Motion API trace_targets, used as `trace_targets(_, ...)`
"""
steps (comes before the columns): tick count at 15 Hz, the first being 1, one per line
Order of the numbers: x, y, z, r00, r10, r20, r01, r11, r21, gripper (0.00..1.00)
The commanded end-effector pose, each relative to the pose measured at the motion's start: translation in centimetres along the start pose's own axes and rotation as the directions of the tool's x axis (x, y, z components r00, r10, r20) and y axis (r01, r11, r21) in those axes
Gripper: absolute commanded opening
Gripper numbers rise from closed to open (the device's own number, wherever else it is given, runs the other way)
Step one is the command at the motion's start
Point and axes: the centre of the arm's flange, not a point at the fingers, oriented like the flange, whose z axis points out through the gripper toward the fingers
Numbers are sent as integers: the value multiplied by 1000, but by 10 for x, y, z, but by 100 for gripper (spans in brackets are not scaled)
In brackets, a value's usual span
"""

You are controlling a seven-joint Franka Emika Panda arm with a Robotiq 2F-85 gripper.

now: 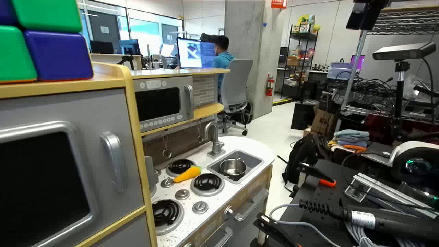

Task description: Put the carrot plush toy in the pot

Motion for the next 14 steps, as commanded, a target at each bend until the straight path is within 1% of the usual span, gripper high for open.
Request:
trace_targets(1, 0, 0, 0, 1000, 0, -1, 0, 1000, 0, 100)
trace_targets(6, 0, 0, 0, 1000, 0, -2, 0, 1000, 0, 100)
trace_targets(7, 2, -4, 3, 1000, 29, -7, -29, 1000, 9, 100)
trace_targets(8, 7, -9, 8, 996, 85, -10, -85, 996, 36, 100)
trace_targets(9, 19, -16, 18, 989, 143, 41, -144, 989, 32, 100)
trace_targets(10, 25, -19, 25, 980, 193, 56, -195, 980, 39, 100)
trace_targets(12, 52, -27, 50, 950, 296, 100, -301, 952, 45, 100)
trace_targets(14, 84, -29, 80, 912, 388, 131, -397, 916, 53, 100)
